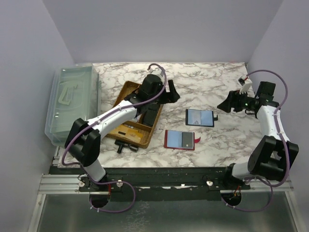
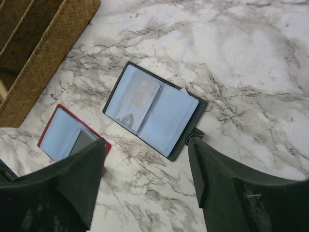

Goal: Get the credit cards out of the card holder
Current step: Reset both arms

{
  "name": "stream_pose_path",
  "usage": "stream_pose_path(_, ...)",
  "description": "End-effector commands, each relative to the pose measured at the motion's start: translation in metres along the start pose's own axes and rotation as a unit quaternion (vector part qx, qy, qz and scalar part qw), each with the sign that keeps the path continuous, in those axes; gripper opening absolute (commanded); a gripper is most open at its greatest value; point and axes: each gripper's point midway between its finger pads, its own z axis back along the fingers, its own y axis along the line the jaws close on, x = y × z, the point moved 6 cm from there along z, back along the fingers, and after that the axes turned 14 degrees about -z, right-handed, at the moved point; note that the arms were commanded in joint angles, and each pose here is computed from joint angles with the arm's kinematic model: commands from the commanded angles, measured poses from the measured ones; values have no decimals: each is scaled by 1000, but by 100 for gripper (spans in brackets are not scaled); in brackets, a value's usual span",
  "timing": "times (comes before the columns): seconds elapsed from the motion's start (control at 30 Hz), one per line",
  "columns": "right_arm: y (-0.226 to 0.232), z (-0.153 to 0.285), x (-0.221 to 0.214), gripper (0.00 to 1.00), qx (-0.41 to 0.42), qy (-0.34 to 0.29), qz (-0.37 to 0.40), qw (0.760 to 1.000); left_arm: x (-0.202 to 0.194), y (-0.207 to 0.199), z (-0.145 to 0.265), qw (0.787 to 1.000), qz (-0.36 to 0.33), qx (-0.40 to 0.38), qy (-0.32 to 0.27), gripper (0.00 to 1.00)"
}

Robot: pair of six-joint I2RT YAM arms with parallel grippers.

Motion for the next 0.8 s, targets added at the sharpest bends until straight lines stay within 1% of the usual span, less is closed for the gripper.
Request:
stream_pose_path(0.0, 25, 27, 18, 79, 35, -22, 40, 998, 8, 60, 27, 996, 65, 61, -16, 87)
stream_pose_path(0.1, 33, 37, 24, 86, 38, -36, 47, 998, 17, 85, 47, 992, 117, 48, -27, 89)
stream_pose_path(0.2, 35, 47, 29, 93, 25, -50, 46, 997, 28, 95, 68, 990, 110, 61, -56, 90)
stream_pose_path(0.27, 33, 54, 33, 98, 11, -62, 38, 997, 34, 101, 80, 990, 98, 75, -74, 94)
stream_pose_path(0.33, 32, 62, 36, 99, 3, -74, 24, 997, 39, 107, 90, 988, 92, 90, -88, 98)
stream_pose_path(0.47, 32, 78, 39, 99, 33, -94, -14, 995, 44, 120, 106, 985, 100, 97, -104, 99)
stream_pose_path(0.53, 30, 83, 42, 99, 38, -104, -34, 993, 45, 122, 111, 985, 111, 86, -104, 99)
stream_pose_path(0.67, 27, 90, 50, 99, 15, -127, -48, 991, 52, 125, 121, 987, 117, 43, -100, 99)
stream_pose_path(0.77, 29, 94, 54, 99, 10, -134, -49, 990, 57, 131, 129, 986, 118, 51, -109, 99)
